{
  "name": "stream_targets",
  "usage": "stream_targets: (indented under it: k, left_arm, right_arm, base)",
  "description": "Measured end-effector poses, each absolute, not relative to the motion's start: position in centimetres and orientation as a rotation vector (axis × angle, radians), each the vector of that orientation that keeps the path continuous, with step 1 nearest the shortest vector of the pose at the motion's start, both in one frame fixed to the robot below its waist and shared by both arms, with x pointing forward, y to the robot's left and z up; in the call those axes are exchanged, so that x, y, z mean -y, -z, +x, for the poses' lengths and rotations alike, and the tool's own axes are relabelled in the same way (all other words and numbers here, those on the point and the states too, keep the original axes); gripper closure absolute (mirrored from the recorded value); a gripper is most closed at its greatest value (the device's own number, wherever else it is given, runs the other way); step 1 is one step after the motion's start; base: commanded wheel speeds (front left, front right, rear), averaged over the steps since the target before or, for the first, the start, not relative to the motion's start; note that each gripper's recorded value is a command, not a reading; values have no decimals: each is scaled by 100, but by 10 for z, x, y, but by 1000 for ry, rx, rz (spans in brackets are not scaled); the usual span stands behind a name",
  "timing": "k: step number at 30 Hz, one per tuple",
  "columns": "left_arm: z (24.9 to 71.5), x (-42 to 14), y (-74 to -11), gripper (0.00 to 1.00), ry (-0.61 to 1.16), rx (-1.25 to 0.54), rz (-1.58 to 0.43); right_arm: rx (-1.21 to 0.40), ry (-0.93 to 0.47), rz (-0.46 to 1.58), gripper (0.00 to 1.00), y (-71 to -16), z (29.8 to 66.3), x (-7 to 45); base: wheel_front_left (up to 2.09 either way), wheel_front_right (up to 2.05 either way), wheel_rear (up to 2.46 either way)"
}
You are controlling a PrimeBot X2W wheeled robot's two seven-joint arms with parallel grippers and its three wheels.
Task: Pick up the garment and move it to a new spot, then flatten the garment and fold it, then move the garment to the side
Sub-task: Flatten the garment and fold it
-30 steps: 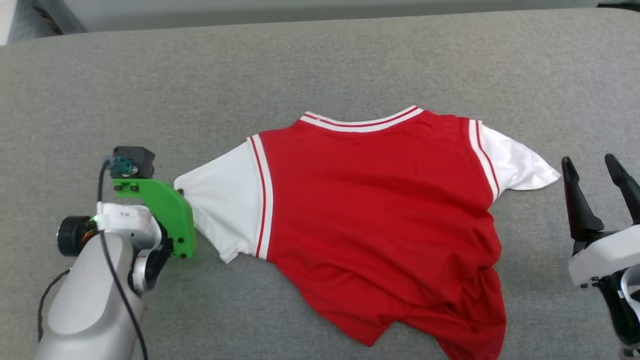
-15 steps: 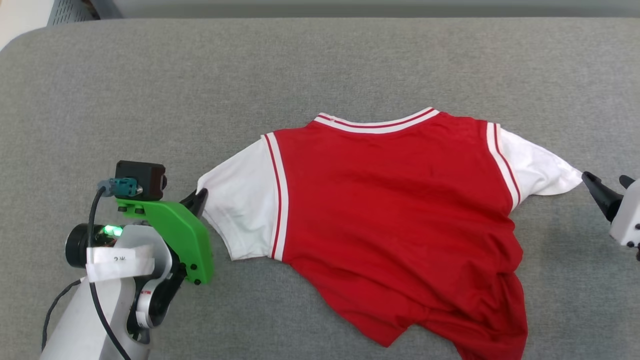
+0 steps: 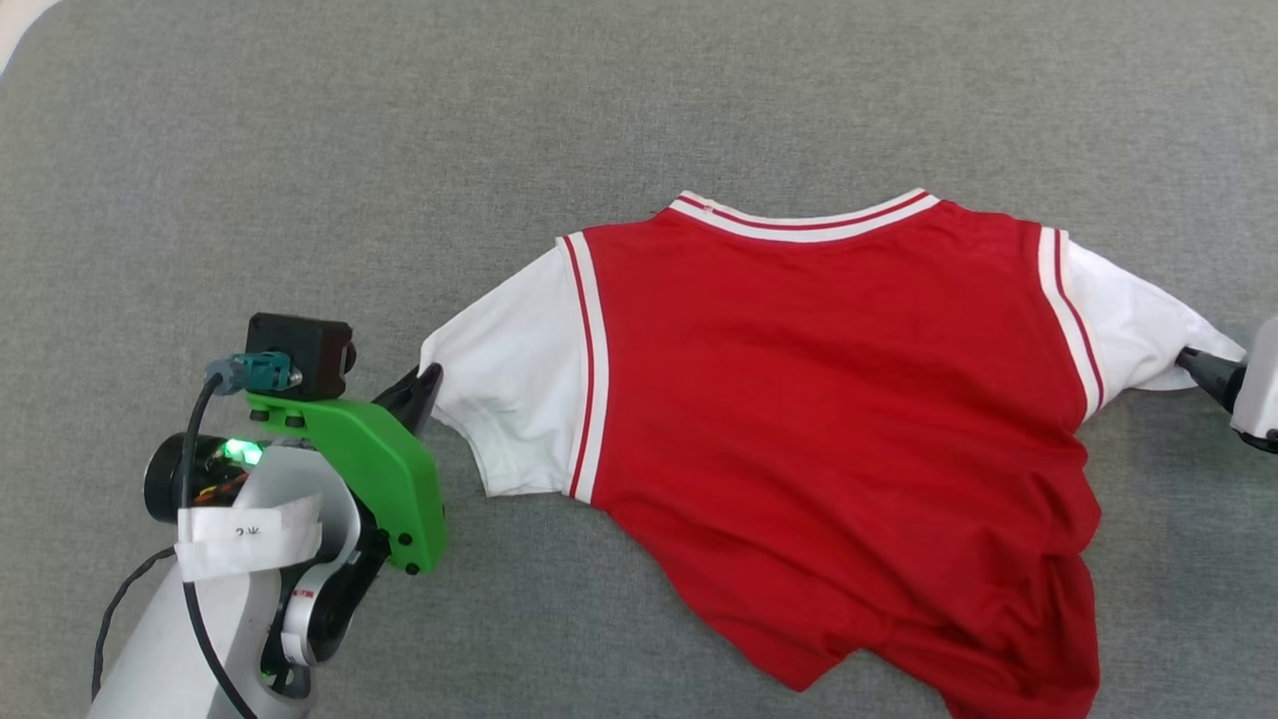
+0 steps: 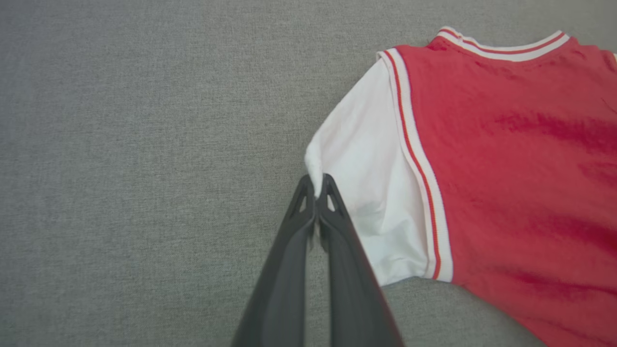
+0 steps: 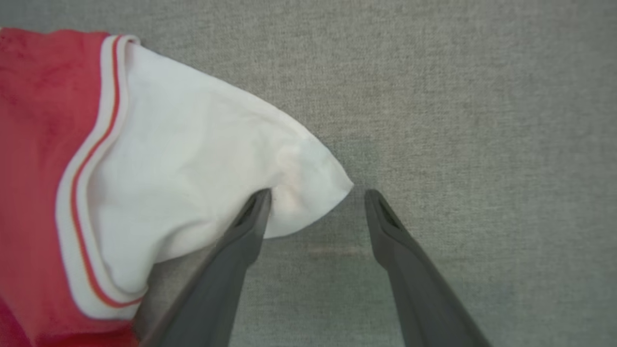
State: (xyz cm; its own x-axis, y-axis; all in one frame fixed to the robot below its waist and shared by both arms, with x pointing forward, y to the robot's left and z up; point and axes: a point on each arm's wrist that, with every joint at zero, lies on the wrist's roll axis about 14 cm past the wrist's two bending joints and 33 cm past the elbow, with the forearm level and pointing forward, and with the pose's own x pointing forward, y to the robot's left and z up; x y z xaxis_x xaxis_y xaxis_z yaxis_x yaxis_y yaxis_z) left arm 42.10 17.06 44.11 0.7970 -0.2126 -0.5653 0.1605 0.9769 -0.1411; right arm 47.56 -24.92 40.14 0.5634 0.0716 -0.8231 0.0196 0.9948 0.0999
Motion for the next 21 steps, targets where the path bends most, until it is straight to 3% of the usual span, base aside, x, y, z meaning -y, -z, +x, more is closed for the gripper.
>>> stream_targets:
  k: [14, 15, 16, 17, 18, 21]
  left_arm:
    - [418, -176, -429, 100, 185, -649, -89]
    - [418, -176, -429, 100, 184, -649, -89]
    - [418, -176, -430, 100, 183, -647, -89]
    - [418, -176, -430, 100, 183, -646, -88]
    - [418, -177, -431, 100, 182, -642, -88]
    - [418, -178, -432, 100, 179, -638, -87]
  right_arm:
    - [-1015, -81, 2, 0, -376, 490, 237]
    - [-1023, -85, -4, 18, -375, 489, 236]
    - [-1026, -89, -14, 53, -374, 488, 237]
    - [-1029, -92, -21, 68, -374, 488, 236]
    - [-1026, -96, -23, 100, -374, 488, 236]
    - [-1004, -114, -17, 100, -376, 489, 230]
  base:
    - [0, 0, 0]
    - [0, 0, 0]
    - [0, 0, 0]
    - [0, 0, 0]
    - [0, 0, 0]
    - [0, 0, 0]
